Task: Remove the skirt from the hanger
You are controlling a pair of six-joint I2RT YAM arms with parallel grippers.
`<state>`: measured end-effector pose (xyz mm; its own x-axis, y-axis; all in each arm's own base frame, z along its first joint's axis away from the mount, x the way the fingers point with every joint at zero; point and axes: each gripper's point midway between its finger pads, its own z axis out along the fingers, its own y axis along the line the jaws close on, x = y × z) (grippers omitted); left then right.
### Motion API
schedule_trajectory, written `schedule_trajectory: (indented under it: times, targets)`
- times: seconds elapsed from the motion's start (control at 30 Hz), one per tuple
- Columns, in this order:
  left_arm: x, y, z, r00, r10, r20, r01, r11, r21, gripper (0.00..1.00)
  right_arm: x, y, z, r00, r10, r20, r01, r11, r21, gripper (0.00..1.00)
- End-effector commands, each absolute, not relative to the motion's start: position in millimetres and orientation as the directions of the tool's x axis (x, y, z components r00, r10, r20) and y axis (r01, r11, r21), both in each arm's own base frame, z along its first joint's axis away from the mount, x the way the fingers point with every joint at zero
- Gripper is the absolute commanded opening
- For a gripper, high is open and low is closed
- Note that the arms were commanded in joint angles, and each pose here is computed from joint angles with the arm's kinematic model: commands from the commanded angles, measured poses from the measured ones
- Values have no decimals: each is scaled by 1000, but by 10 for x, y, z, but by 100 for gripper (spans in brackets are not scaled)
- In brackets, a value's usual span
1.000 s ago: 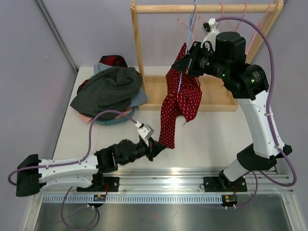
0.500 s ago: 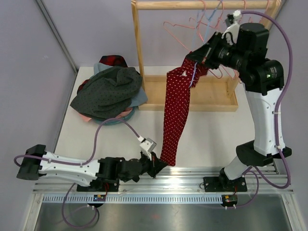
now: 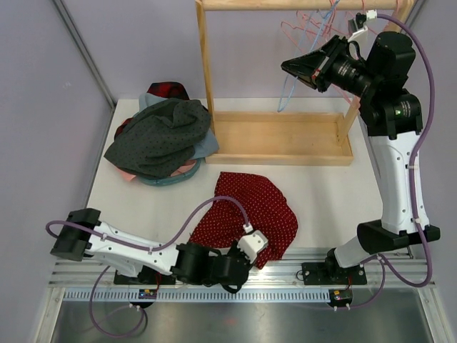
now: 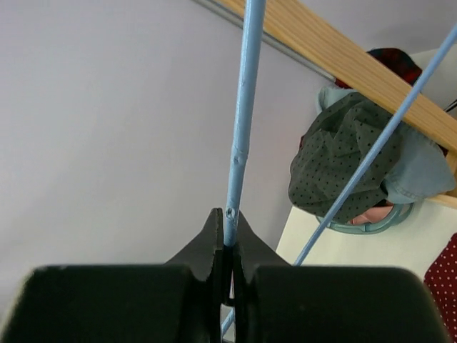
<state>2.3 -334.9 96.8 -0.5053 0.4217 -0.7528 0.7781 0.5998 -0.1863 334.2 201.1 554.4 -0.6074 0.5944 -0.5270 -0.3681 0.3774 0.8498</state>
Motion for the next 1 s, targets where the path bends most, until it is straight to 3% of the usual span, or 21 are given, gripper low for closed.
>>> schedule_trajectory:
  times: [0.0, 0.2, 0.33, 0.47, 0.5, 0.53, 0.6, 0.67, 0.7, 0.83, 0.9, 0.97]
  targets:
    - [391, -3510, 1908, -370, 308, -876, 779, 617, -112, 0, 2850, 2056, 5932, -558, 541, -629, -579, 289, 763, 0]
    - [1328, -3319, 2967, -222, 226, -949, 733, 680, -10, 0, 2840, 2158, 5446, -677, 469, -567, -508, 260, 821, 0]
    - [2134, -2924, 3614, -108, 241, -965, 601, 789, 130, 0, 2960, 2258, 5279, -724, 416, -550, -489, 254, 835, 0]
    - [2842, -2470, 4404, -38, 146, -988, 491, 864, 109, 0, 3203, 2319, 5283, -714, 399, -575, -500, 284, 818, 0]
    - [2928, -2286, 4925, 34, 68, -997, 457, 886, 75, 0, 3368, 2354, 5167, -731, 397, -555, -468, 299, 832, 0]
    - [3276, -2113, 4914, 9, 98, -995, 380, 920, 94, 0, 3433, 2364, 5156, -729, 398, -557, -467, 304, 830, 0]
    - [3411, -1763, 5641, 126, 35, -991, 286, 956, 71, 0, 3608, 2403, 5142, -729, 403, -554, -465, 303, 832, 0]
    - [3858, -1533, 5805, 154, 32, -988, 199, 978, 63, 0, 3777, 2451, 5101, -732, 403, -549, -461, 300, 835, 0]
    - [3887, -1214, 6174, 244, -14, -970, 132, 991, 19, 0, 3836, 2465, 5088, -731, 408, -546, -456, 303, 837, 0]
    - [4748, -792, 5759, 179, -92, -980, 25, 996, -89, 0, 4097, 2524, 4939, -749, 410, -521, -424, 308, 852, 0]
    - [5184, -642, 5215, 69, -171, -983, 21, 985, -170, 0, 4167, 2564, 4878, -753, 408, -515, -417, 310, 855, 0]
    - [5558, -640, 4266, -130, -194, -972, -4, 981, -196, 0, 4190, 2607, 4781, -764, 398, -508, -405, 318, 857, 0]
